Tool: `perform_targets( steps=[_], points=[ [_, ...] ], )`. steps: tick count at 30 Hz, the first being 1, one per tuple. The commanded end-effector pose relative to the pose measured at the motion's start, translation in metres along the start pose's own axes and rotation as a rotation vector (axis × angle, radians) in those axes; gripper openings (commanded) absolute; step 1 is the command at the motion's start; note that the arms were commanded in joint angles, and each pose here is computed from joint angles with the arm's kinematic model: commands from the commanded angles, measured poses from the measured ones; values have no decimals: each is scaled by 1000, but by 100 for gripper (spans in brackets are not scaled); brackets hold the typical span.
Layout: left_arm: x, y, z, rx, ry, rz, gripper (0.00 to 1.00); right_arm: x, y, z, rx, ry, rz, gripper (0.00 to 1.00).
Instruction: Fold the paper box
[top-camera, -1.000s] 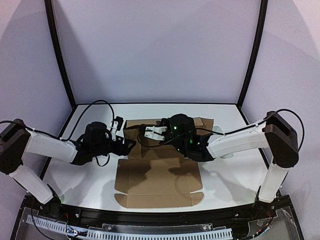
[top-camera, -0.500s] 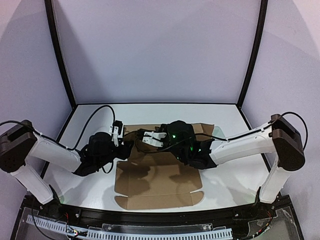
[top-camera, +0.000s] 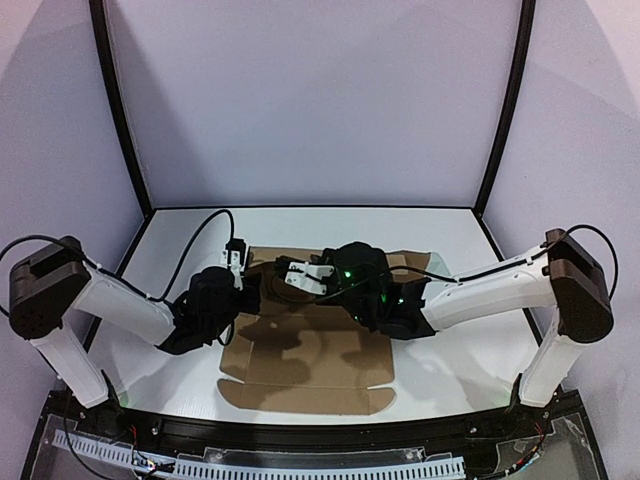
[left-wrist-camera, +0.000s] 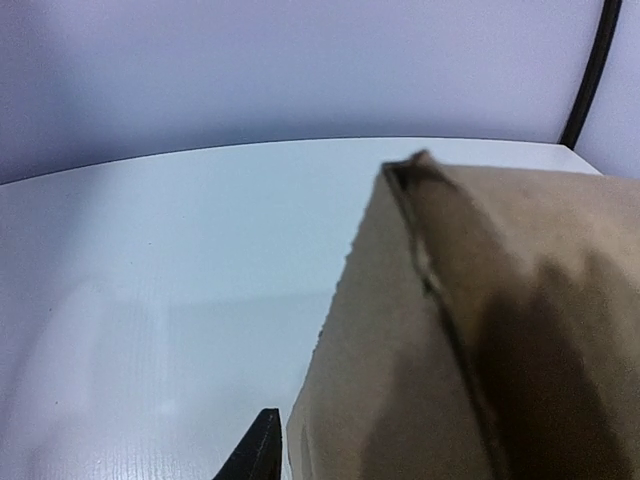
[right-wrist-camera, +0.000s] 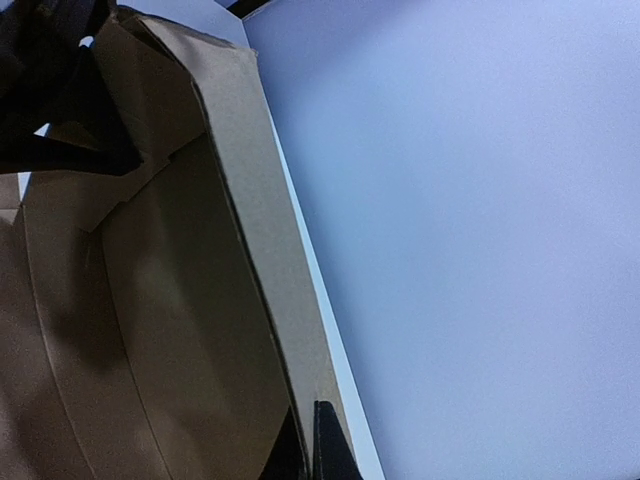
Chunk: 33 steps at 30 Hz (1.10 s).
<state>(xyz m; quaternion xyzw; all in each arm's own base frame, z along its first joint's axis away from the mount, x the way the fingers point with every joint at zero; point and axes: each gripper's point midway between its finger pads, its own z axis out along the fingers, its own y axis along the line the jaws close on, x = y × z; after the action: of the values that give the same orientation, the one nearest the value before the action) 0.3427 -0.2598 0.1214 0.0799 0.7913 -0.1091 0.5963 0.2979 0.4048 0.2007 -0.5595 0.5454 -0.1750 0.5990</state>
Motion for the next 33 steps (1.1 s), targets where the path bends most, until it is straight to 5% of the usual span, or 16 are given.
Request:
perform_targets(
  steps=[1, 4, 7, 12, 13, 16, 24, 33],
  points=[
    [-15, 32, 4, -175, -64, -44, 31, 10, 45, -13, -158, 7, -34, 0],
    [-15, 34, 8, -207, -64, -31, 9, 8, 48, -14, -181, -3, -24, 0],
    [-16, 37, 11, -241, -58, -18, 1, 5, 45, -14, -176, -8, -5, 6],
    [-18, 35, 15, -255, -48, -16, 1, -8, 27, -15, -157, -13, 81, 55],
    [-20, 34, 16, -252, -52, -14, 1, -14, 15, -17, -137, -25, 110, 72],
    [-22, 27, 18, -216, -61, -15, 1, -26, -9, -24, -109, -53, 155, 97],
    [-66, 11, 15, -147, -135, -161, 1, -53, -85, -70, -97, -188, 439, 98],
    [-125, 13, 6, -89, -157, -295, 1, 0, -152, -122, 10, -261, 794, 98]
  ],
)
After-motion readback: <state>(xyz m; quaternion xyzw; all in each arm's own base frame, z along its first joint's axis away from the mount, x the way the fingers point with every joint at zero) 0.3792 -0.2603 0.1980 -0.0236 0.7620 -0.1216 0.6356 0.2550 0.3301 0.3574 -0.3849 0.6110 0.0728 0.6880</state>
